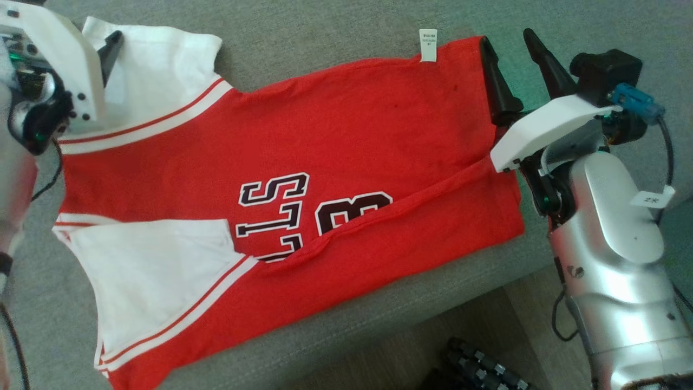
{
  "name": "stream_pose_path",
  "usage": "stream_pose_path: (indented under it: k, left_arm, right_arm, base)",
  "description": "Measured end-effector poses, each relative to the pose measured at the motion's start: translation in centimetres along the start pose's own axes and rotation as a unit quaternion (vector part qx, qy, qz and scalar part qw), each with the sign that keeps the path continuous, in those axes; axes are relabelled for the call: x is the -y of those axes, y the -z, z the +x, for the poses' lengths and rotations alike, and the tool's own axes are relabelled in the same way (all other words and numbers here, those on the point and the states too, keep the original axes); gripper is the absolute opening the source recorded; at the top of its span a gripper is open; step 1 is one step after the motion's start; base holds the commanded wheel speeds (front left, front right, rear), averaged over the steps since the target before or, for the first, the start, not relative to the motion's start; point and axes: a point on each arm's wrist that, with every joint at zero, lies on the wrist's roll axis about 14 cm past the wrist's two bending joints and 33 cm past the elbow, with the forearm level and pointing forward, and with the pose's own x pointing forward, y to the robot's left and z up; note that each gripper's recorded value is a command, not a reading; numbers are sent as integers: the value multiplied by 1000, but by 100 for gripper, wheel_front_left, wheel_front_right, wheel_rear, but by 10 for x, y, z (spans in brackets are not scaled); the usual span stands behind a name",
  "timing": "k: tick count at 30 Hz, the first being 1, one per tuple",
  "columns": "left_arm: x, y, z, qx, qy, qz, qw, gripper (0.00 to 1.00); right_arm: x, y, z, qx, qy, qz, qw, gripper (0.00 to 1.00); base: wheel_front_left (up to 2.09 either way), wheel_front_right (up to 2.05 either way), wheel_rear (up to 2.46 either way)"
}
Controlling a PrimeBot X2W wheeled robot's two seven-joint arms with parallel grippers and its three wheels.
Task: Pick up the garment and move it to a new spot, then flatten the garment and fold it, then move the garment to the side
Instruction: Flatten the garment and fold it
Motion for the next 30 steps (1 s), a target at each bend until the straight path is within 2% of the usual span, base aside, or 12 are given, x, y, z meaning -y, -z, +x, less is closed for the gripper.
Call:
stream_pose_path:
  k: [1,2,6,17,30]
  left_arm:
    - [2,1,0,-2,4,-5,1000,10]
    - [4,2,-1,-4,8,-10,1000,0]
    - [5,-1,-5,11,17,-20,1000,0]
    - [-6,-45,-45,149,5,-47,988,0]
    - [-6,-38,-77,183,8,-64,981,0]
  right_arm:
    - [0,0,0,-1,0,1,1000,100]
    - [0,1,1,-1,0,1,1000,100]
    - [-1,0,4,1,1,2,1000,100]
    - [-5,2,17,-27,-5,12,1000,100]
    - [11,31,31,-124,-6,-19,992,100]
  base:
    - [0,0,0]
    - [0,0,0]
    - [0,0,0]
    - [0,0,0]
    - [0,0,0]
